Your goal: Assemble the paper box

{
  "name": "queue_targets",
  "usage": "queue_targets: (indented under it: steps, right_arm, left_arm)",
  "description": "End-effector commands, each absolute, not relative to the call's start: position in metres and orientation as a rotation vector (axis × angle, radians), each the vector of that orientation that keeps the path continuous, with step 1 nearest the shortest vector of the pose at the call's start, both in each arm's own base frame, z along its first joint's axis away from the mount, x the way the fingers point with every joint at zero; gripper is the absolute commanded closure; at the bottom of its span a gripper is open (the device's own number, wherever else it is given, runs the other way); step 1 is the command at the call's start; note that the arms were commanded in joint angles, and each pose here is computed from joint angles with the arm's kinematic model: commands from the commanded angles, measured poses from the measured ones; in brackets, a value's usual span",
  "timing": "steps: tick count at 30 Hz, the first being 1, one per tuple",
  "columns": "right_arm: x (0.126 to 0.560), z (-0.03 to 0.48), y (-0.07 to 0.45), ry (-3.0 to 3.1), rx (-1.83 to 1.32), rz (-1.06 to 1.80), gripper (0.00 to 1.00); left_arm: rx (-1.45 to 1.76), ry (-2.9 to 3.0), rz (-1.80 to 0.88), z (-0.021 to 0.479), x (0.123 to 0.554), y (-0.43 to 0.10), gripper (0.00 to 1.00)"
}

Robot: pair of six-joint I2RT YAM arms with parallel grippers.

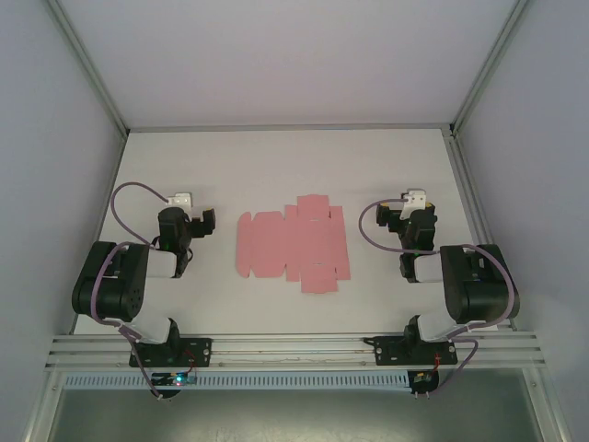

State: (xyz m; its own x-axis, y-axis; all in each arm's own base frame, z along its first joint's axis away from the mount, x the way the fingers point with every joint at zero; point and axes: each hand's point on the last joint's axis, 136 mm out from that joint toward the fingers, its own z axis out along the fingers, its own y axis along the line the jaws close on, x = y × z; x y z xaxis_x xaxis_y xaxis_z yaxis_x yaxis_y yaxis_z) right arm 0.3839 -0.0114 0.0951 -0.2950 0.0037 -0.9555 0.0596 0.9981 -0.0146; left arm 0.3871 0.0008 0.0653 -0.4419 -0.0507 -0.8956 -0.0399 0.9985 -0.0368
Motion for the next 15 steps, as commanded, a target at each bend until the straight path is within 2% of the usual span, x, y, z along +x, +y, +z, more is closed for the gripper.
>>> queue_targets:
  steps: [1,15]
  right_arm:
    - [0.3909,0.1137,-0.0044,1.804,0.04,-0.009,0.02]
    - [0.3918,0.114,-0.0047,1.805,0.042,-0.011,0.02]
  left_arm:
    - [-0.058,1.953,0.008,0.0856,0.3977,0.0069,0.0]
    - [-0.058,1.955,0.005,0.0853,0.3979,0.0065,0.0]
